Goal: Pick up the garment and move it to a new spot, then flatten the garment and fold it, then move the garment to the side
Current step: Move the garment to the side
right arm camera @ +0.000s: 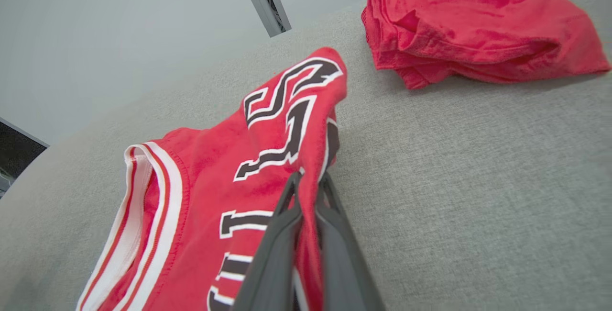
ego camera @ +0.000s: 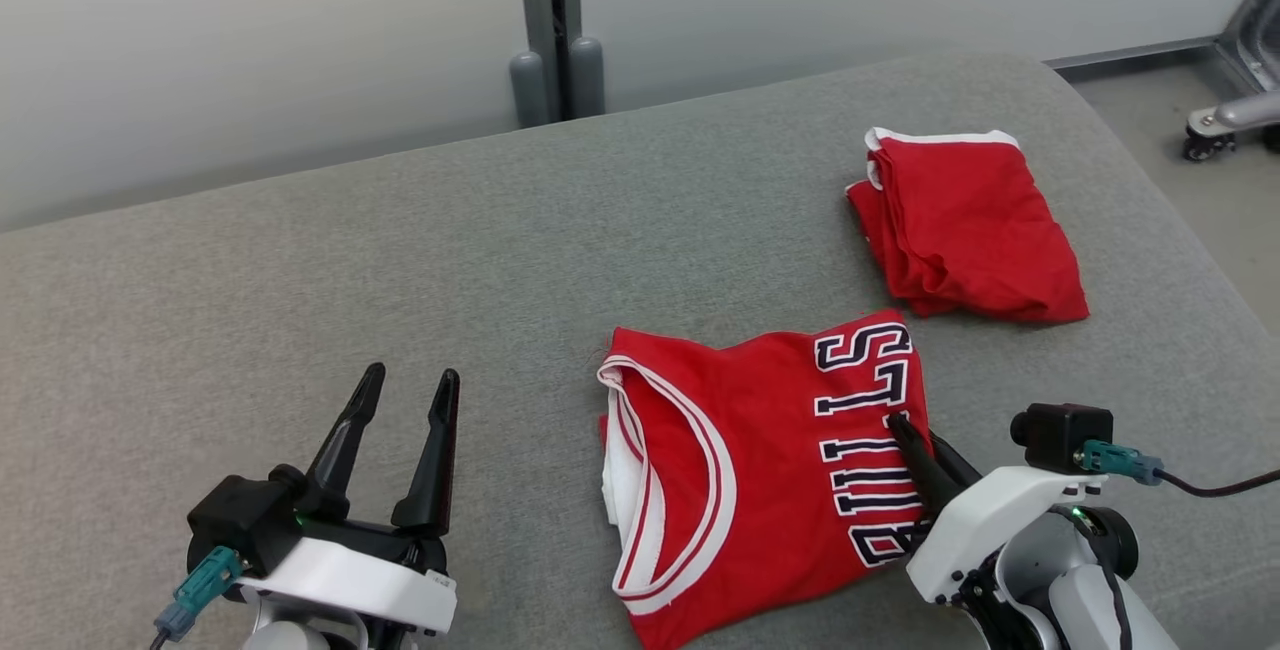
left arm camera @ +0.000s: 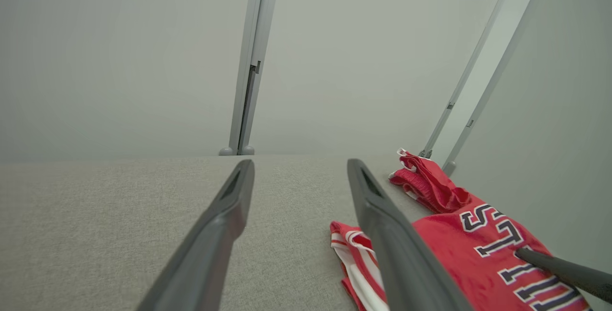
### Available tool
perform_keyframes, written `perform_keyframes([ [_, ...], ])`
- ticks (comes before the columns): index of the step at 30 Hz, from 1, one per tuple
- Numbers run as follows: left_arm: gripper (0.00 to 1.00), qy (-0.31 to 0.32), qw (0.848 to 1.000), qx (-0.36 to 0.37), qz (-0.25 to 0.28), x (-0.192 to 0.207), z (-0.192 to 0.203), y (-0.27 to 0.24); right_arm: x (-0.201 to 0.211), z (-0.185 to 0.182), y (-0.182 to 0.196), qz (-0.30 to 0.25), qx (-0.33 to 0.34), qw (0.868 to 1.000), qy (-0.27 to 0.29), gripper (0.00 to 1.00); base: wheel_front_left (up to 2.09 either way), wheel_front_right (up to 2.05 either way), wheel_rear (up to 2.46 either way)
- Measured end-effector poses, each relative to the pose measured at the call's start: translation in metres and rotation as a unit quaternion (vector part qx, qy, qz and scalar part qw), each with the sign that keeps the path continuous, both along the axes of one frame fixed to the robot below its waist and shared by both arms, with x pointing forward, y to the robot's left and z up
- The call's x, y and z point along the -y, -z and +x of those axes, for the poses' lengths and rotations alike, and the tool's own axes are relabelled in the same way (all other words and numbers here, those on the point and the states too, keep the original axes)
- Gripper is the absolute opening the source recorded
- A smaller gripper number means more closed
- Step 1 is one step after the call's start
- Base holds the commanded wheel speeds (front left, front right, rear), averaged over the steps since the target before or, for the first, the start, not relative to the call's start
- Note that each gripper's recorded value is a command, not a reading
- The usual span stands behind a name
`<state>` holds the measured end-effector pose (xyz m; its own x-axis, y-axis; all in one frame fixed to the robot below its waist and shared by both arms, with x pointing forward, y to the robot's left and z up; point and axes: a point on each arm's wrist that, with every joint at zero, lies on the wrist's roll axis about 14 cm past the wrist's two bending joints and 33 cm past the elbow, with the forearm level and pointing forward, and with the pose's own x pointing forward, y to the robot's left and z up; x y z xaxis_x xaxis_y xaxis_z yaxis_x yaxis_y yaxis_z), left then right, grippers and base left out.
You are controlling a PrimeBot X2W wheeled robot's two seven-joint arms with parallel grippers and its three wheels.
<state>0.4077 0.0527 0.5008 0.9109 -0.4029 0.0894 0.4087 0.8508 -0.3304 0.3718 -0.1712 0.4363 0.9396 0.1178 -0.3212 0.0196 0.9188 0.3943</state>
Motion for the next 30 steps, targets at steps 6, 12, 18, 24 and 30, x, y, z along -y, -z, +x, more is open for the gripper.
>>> perform_keyframes([
  [6, 1.00, 0.021, 1.000, -0.004, -0.003, 0.015, 0.004, 0.004, 0.004, -0.004, -0.003, -0.006, 0.005, 1.000, 0.003, 0.00, 0.00, 0.00, 0.00],
  [12, 1.00, 0.015, 1.000, -0.006, 0.000, 0.008, 0.007, 0.006, -0.013, 0.023, -0.024, -0.023, 0.036, 0.999, -0.034, 0.00, 0.00, 0.00, 0.00],
  [18, 1.00, -0.006, 1.000, -0.016, 0.004, -0.011, 0.014, 0.015, -0.018, 0.068, -0.046, -0.059, 0.064, 0.994, -0.072, 0.00, 0.00, 0.00, 0.00],
  [24, 1.00, -0.029, 0.999, -0.032, 0.011, -0.033, 0.025, 0.030, -0.006, 0.119, -0.063, -0.098, 0.081, 0.989, -0.080, 0.00, 0.00, 0.00, 0.00],
  [30, 1.00, -0.041, 0.998, -0.053, 0.021, -0.049, 0.032, 0.050, 0.015, 0.154, -0.064, -0.125, 0.078, 0.987, -0.062, 0.00, 0.00, 0.00, 0.00],
])
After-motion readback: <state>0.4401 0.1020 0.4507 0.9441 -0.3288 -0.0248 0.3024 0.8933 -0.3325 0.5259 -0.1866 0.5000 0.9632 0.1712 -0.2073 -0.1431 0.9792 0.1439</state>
